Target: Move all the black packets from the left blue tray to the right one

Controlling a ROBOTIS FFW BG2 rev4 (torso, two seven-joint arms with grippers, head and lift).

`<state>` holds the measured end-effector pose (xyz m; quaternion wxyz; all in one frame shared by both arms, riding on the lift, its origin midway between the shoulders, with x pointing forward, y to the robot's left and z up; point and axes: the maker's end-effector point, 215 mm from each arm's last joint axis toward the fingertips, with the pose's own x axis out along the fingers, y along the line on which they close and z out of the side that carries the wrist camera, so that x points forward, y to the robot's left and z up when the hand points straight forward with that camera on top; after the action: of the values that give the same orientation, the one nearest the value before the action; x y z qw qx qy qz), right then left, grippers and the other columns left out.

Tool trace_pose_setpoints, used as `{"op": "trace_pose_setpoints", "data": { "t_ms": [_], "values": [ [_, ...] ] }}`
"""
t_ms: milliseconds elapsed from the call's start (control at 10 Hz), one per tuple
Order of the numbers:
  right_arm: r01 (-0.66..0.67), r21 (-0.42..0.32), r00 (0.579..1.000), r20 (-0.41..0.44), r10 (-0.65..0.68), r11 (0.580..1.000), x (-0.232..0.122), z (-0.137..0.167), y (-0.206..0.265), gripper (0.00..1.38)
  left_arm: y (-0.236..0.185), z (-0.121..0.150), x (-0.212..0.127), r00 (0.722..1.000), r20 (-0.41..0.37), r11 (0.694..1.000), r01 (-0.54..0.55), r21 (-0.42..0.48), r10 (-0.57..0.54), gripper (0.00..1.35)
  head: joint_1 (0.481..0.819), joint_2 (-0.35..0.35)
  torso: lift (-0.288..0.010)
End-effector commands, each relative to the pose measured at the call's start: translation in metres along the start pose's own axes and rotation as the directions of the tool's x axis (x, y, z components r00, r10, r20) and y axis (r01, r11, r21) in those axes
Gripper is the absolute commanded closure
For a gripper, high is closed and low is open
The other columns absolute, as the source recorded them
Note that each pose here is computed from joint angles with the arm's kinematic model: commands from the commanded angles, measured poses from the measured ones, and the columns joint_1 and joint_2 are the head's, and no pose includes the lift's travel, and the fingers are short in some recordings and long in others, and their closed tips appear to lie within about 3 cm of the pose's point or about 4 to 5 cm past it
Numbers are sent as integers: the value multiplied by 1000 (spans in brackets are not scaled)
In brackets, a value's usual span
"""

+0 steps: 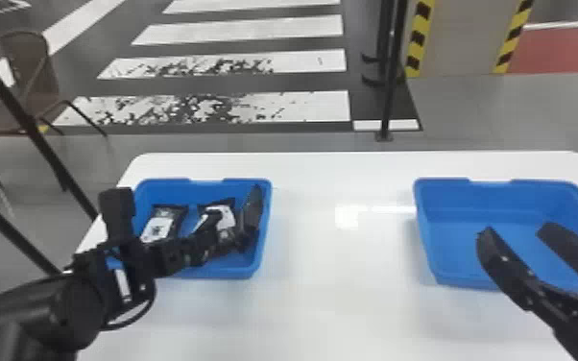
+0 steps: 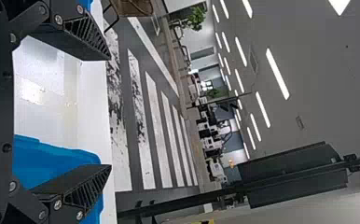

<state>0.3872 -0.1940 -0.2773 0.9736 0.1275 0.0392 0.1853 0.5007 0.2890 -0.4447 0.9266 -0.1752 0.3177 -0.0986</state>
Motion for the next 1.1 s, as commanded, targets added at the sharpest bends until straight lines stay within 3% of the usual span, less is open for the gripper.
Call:
{"op": "trace_pose_setpoints", "data": {
  "t_ms": [0, 300, 700, 1000],
  "values": [
    [-12, 7, 1000, 6, 12, 1000, 3, 1, 5, 206, -15, 4, -24, 1000, 14, 1000, 20, 21, -20, 1213, 695, 121, -140],
    [-51, 22, 999, 16, 50, 998, 9, 5, 19, 206, -87, 20, -37, 975, 49, 976, 213, 37, -215, 1213, 695, 104, -140],
    [-211, 29, 977, 0, 211, 977, 31, 11, 59, 202, -181, 32, -40, 871, 12, 869, 490, 72, -492, 1213, 695, 39, -140],
    [-349, 65, 936, -34, 351, 935, 49, 7, 94, 202, -226, 37, -43, 831, 8, 823, 550, 141, -557, 1213, 695, 21, -140]
  ]
}}
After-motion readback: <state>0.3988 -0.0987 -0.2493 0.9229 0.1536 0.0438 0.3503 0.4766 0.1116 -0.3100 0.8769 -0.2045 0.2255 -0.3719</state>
